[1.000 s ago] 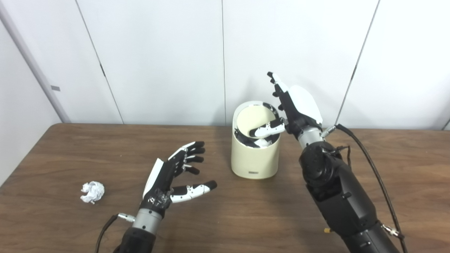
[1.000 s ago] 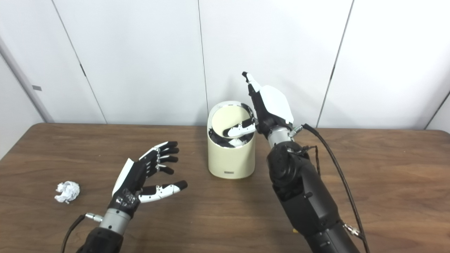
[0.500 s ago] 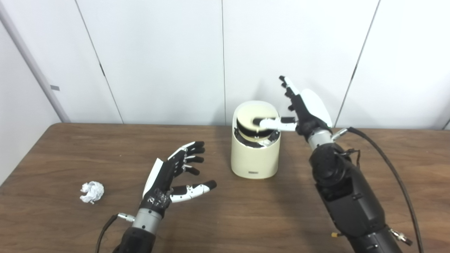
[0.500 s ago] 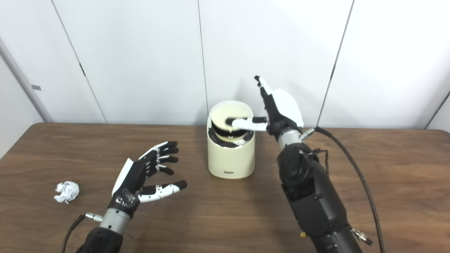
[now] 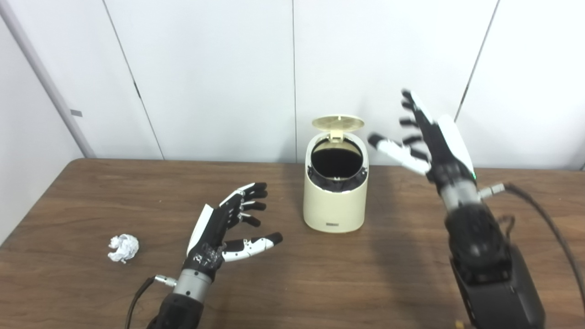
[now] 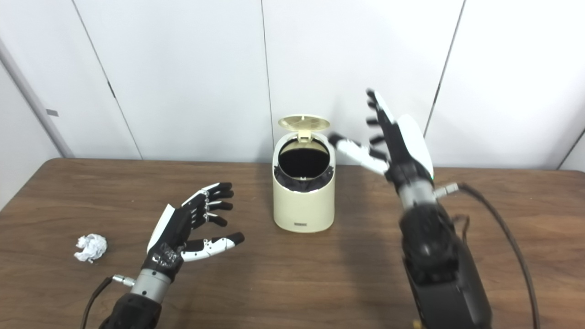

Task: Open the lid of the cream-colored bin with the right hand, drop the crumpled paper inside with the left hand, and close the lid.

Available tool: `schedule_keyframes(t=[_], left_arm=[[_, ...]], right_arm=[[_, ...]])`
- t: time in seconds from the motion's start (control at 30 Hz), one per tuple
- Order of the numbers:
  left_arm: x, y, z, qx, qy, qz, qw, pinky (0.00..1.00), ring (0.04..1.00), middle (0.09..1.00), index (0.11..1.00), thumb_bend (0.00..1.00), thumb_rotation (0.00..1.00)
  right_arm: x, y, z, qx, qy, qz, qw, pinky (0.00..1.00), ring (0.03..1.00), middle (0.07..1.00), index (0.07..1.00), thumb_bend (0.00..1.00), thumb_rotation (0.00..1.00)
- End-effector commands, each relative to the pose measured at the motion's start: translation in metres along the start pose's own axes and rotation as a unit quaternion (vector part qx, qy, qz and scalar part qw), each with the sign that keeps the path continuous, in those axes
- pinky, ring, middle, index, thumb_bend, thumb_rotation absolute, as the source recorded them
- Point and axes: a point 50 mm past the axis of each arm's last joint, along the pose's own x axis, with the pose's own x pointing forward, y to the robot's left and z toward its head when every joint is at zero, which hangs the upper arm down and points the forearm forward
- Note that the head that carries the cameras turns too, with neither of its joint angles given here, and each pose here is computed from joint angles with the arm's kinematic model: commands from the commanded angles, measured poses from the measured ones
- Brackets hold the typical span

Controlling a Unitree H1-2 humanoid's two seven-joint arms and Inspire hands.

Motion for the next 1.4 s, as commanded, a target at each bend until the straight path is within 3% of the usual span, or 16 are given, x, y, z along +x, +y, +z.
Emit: schedule_keyframes(t=[0.0,0.23,0.53,0.67,0.9,0.97,1.07,1.17,1.37], left_arm=[[0.011,0.004,0.015,0.007,-0.042,0.009,0.999,0.6,0.747,0.811,0.838,0.72,0.09],[0.011,0.006,0.017,0.012,-0.045,0.01,0.999,0.63,0.756,0.804,0.837,0.72,0.09],[0.011,0.006,0.017,0.008,-0.043,0.011,0.999,0.59,0.745,0.806,0.837,0.72,0.1],[0.011,0.006,0.017,0.01,-0.044,0.009,0.999,0.62,0.754,0.807,0.841,0.72,0.1],[0.01,0.001,0.02,0.029,-0.043,0.011,0.999,0.57,0.732,0.801,0.833,0.73,0.11],[0.01,-0.003,0.023,0.036,-0.043,0.01,0.998,0.57,0.738,0.803,0.835,0.73,0.11],[0.002,-0.002,0.032,0.113,-0.041,0.025,0.992,0.54,0.723,0.798,0.828,0.73,0.1],[-0.01,0.008,0.049,0.22,-0.031,0.056,0.973,0.59,0.724,0.793,0.813,0.73,0.06],[-0.025,0.033,0.071,0.283,-0.011,0.091,0.955,0.56,0.717,0.801,0.797,0.71,0.04]], right_arm=[[-0.006,-0.016,0.012,0.004,-0.06,-0.018,0.998,0.68,0.842,0.954,0.972,0.74,0.61],[-0.04,-0.017,-0.006,0.009,-0.063,0.019,0.998,0.71,0.843,0.926,0.955,0.88,0.52],[-0.06,-0.013,-0.011,-0.005,-0.049,0.066,0.997,0.73,0.89,0.957,0.99,0.96,0.45],[-0.063,-0.01,-0.01,-0.006,-0.043,0.072,0.996,0.75,0.905,0.967,0.995,0.96,0.41],[-0.07,-0.01,-0.014,0.003,-0.033,0.08,0.996,0.7,0.882,0.962,0.993,0.94,0.32],[-0.073,-0.013,-0.017,0.014,-0.027,0.082,0.996,0.69,0.892,0.968,0.994,0.91,0.26],[-0.076,-0.018,-0.021,0.015,-0.01,0.088,0.996,0.76,0.922,0.993,0.999,0.87,0.2],[-0.077,-0.019,-0.022,-0.002,-0.011,0.085,0.996,0.82,0.941,1.0,1.0,0.84,0.21],[-0.074,-0.017,-0.025,-0.019,-0.022,0.078,0.997,0.84,0.953,0.999,1.0,0.85,0.31]])
